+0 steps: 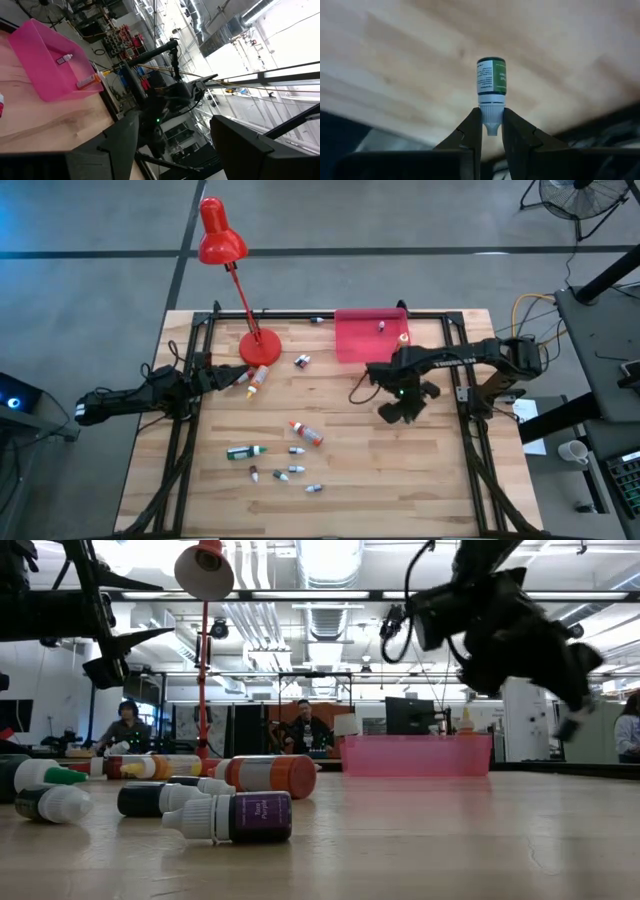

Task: Pick & Place food coloring
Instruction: Put the small green food coloring bottle into the red bin

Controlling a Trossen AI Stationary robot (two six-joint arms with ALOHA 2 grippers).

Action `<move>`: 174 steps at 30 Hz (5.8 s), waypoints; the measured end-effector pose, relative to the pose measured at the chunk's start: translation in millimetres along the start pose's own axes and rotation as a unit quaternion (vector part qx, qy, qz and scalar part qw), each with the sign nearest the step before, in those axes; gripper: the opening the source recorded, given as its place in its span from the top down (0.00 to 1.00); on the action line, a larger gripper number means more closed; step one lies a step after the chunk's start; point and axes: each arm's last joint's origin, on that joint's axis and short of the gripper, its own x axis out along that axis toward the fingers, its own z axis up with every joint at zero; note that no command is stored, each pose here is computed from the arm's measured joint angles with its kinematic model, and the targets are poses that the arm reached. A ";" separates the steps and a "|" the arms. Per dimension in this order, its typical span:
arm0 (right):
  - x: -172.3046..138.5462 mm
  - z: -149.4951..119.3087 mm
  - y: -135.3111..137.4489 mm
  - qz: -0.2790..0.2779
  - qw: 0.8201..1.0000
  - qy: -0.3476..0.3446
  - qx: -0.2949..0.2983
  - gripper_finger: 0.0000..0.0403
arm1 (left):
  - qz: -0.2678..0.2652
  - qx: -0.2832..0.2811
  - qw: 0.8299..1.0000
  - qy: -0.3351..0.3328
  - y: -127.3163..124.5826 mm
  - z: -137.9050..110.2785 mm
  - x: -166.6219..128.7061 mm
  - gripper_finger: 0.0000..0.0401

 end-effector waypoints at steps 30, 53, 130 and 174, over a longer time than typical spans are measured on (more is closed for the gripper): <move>85.1 -21.6 -14.0 0.027 0.983 0.146 0.104 0.85 | 0.000 0.000 1.000 0.000 0.0 0.0 0.0 0.45; 87.7 -17.1 -13.0 0.029 0.990 0.103 0.087 0.69 | 0.000 0.000 1.000 0.000 0.1 0.0 0.0 0.45; 90.5 -90.1 1.0 0.005 0.969 -0.180 0.171 0.78 | 0.000 0.002 1.000 0.000 0.0 0.1 0.0 0.45; -173.1 107.6 -47.0 -0.055 0.936 -0.348 0.008 0.88 | 0.001 0.002 1.000 0.000 0.2 -0.1 0.0 0.45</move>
